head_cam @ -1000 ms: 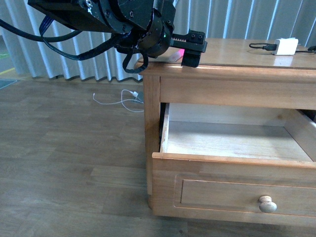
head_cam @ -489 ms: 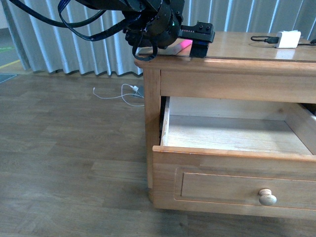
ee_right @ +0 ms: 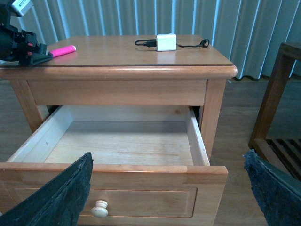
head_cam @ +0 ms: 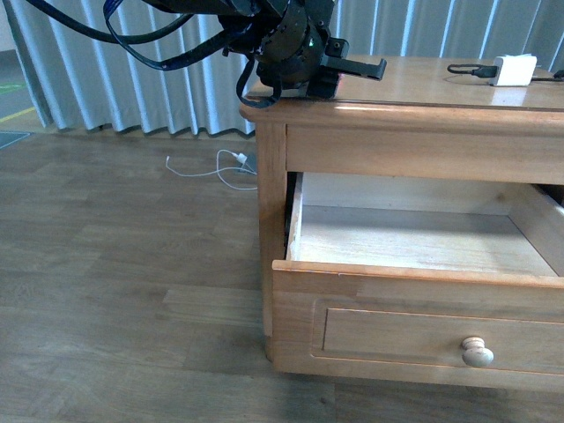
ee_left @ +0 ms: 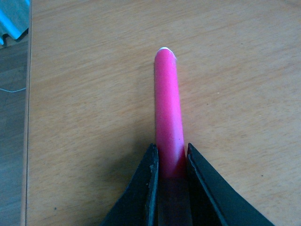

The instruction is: Place pink marker in drawer with both arms

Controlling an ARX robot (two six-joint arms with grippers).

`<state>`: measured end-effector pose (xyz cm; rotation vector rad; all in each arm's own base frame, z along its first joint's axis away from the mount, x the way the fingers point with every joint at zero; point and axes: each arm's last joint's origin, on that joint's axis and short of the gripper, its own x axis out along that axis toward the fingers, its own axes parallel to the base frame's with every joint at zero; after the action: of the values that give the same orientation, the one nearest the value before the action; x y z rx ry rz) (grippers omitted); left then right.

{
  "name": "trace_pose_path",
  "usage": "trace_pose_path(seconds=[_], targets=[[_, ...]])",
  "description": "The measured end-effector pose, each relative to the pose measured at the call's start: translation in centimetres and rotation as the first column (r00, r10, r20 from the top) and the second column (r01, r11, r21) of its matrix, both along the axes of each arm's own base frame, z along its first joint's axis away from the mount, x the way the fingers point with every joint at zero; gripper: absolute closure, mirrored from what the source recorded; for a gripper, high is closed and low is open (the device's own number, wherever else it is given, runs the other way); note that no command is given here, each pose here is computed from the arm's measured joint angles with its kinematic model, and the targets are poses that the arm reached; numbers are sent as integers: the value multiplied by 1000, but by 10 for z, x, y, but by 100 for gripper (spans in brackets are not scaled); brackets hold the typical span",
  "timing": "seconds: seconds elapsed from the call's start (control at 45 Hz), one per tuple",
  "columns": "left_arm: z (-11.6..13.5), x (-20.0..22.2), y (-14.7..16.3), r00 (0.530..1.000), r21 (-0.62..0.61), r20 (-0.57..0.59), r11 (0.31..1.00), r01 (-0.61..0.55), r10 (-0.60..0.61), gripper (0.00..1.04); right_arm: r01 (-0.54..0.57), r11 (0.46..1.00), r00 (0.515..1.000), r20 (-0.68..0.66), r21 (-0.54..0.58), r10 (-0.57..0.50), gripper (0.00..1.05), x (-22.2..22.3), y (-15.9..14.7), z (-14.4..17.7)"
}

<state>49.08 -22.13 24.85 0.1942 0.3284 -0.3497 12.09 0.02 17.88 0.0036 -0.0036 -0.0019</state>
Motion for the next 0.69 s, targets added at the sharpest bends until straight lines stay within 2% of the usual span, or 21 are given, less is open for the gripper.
trace_pose_path(seconds=[0.222, 0.4, 0.689], targets=[[1, -2, 4, 1000, -14, 18, 1000, 14, -14, 90, 0, 1000, 1000, 0, 0, 0, 9, 0, 0, 0], [7, -20, 12, 998, -32, 40, 998, 60, -59, 90, 0, 1000, 1000, 0, 0, 0, 9, 0, 0, 0], [46, -77, 31, 976, -47, 127, 982, 185, -178, 90, 0, 1000, 1000, 0, 0, 0, 9, 0, 0, 0]])
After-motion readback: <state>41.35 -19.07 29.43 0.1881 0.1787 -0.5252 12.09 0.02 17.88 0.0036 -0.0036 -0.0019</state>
